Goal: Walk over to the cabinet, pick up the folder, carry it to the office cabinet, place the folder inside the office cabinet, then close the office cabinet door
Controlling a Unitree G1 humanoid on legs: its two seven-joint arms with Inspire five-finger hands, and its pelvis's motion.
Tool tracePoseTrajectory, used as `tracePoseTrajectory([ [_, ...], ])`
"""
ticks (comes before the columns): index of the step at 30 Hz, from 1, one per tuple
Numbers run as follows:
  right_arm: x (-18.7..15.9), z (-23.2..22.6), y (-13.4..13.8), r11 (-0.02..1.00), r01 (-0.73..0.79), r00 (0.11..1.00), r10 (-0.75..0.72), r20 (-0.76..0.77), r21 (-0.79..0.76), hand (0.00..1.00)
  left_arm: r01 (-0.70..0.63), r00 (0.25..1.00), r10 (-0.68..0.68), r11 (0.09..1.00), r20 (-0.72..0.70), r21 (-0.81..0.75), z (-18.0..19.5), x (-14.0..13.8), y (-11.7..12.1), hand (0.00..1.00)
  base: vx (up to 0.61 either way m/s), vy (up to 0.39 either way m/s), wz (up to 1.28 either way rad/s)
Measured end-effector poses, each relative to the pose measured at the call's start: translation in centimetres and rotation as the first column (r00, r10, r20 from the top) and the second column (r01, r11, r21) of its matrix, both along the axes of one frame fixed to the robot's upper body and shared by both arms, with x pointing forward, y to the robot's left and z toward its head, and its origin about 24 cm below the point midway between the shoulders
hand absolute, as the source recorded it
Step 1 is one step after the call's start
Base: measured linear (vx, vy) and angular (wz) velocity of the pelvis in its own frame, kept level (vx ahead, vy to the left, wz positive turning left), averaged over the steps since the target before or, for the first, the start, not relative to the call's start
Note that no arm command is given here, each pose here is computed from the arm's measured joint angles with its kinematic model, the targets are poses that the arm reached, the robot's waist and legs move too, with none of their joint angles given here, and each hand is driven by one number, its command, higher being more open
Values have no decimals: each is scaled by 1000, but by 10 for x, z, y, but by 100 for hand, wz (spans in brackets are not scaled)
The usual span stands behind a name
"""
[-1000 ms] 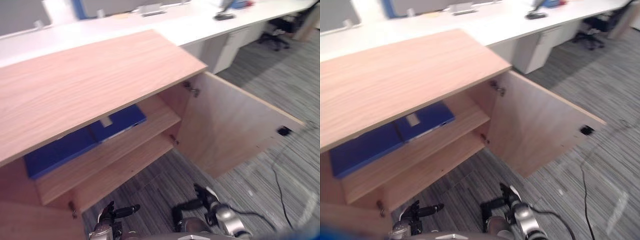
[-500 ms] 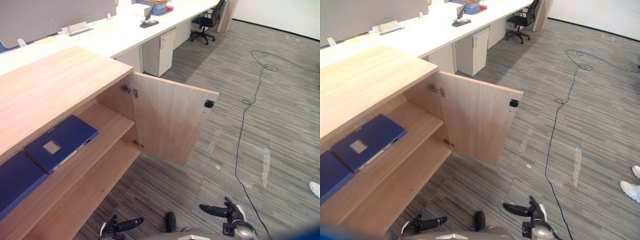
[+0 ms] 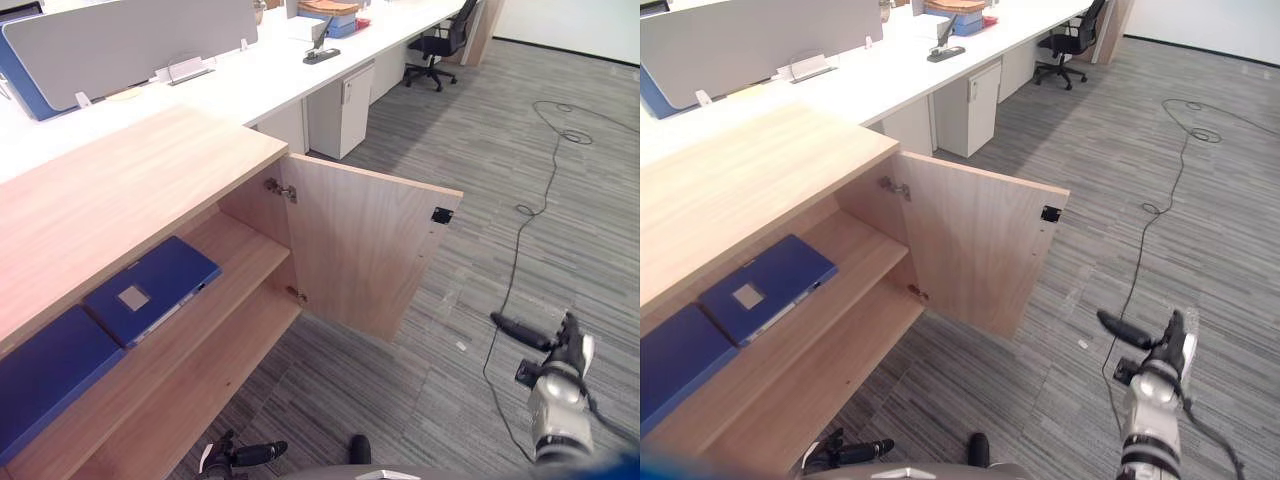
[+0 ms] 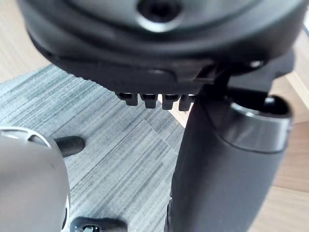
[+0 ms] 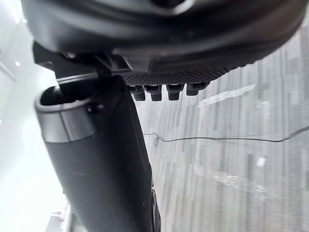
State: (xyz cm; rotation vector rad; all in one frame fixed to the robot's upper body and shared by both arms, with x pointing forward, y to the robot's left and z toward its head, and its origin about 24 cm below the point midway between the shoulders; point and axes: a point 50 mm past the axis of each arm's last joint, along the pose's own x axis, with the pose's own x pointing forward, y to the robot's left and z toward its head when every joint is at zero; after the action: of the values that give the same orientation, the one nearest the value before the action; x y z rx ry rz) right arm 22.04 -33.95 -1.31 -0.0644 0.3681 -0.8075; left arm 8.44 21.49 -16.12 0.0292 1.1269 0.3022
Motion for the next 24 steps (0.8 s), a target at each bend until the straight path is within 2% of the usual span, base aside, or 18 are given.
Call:
tracePoseTrajectory([
  [3,23,20,-6,1000,-15,997,15,74,-2,100,14,1000,-14,1000,-1,10,1,0,3,100,-23,60,15],
  [13,97,59,18,979,-201,970,193,145,39,100,5,1000,-4,1000,24,-21,1,4,-3,100,-55,17,16],
  [20,133,119,5,978,-205,951,189,243,41,100,19,999,-16,999,47,-48,1,8,-12,100,-58,17,13],
  [24,136,134,-3,980,-193,950,172,261,56,100,33,997,-28,998,76,-59,3,14,-16,100,-10,32,14],
])
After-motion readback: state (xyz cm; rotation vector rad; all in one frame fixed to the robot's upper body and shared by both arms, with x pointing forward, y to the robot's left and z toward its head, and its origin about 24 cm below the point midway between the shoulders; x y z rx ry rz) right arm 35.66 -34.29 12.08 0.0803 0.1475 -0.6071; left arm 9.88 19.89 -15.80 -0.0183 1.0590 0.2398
